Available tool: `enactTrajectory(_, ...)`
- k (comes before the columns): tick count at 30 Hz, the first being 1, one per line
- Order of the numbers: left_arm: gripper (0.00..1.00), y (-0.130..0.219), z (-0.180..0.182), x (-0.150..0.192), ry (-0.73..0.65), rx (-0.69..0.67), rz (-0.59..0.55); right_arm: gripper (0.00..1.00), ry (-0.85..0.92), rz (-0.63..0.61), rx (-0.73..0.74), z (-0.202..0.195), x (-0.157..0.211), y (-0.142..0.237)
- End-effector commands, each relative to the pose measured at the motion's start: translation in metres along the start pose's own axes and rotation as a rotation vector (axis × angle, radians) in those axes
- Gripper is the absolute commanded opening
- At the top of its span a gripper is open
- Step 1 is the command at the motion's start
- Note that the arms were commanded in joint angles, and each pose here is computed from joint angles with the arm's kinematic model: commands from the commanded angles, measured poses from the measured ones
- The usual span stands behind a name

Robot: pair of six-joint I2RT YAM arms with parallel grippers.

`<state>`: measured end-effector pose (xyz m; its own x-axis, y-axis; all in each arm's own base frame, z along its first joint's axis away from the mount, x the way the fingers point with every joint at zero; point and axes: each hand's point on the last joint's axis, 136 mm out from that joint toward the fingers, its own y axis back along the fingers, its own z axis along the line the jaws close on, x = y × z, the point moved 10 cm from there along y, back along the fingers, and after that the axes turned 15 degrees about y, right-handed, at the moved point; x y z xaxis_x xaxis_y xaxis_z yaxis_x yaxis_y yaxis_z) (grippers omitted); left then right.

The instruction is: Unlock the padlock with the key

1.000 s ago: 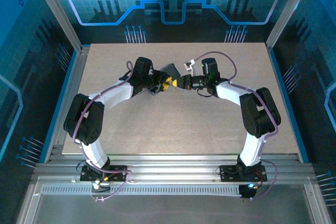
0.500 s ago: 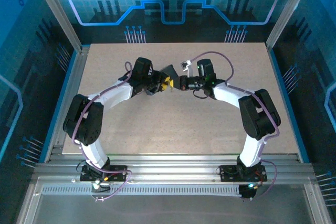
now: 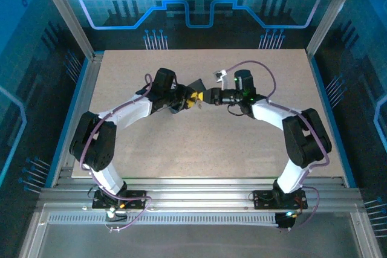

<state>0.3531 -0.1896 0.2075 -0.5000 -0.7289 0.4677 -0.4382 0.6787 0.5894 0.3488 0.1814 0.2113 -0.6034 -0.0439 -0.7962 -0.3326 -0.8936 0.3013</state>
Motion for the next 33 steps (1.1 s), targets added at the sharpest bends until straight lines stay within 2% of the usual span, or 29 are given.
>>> enactTrajectory(1, 0.00, 0.007, -0.006, 0.010, -0.037, 0.020, 0.055, 0.32, 0.083, 0.003, -0.003, 0.011, -0.004, 0.015)
enactTrajectory(5, 0.00, 0.007, -0.007, 0.010, -0.046, 0.009, 0.059, 0.32, 0.240, 0.105, 0.067, 0.021, 0.006, 0.026)
enactTrajectory(9, 0.00, 0.010, -0.004, 0.012, -0.060, -0.031, 0.059, 0.32, 0.510, 0.209, 0.203, 0.030, 0.015, 0.036)
enactTrajectory(11, 0.00, 0.011, -0.001, 0.012, -0.063, -0.052, 0.055, 0.33, 0.617, 0.209, 0.204, 0.037, 0.019, 0.037)
enactTrajectory(12, 0.00, 0.012, 0.001, 0.012, -0.063, -0.056, 0.054, 0.33, 0.615, 0.186, 0.190, 0.039, 0.017, 0.037)
enactTrajectory(15, 0.00, 0.013, 0.003, 0.011, -0.057, -0.048, 0.049, 0.28, 0.459, 0.168, 0.098, 0.036, 0.011, 0.035)
enactTrajectory(18, 0.00, 0.013, 0.003, 0.011, -0.045, -0.027, 0.044, 0.26, 0.191, 0.155, 0.010, 0.027, 0.010, 0.024)
enactTrajectory(21, 0.00, 0.014, 0.003, 0.010, -0.044, -0.021, 0.039, 0.28, -0.076, 0.138, -0.050, 0.016, 0.016, 0.014)
enactTrajectory(23, 0.00, 0.013, 0.004, 0.010, -0.043, -0.022, 0.043, 0.30, -0.167, 0.092, -0.061, 0.016, 0.018, 0.012)
enactTrajectory(33, 0.00, 0.010, 0.006, 0.008, -0.032, -0.017, 0.044, 0.28, -0.281, 0.118, -0.048, 0.017, 0.025, -0.003)
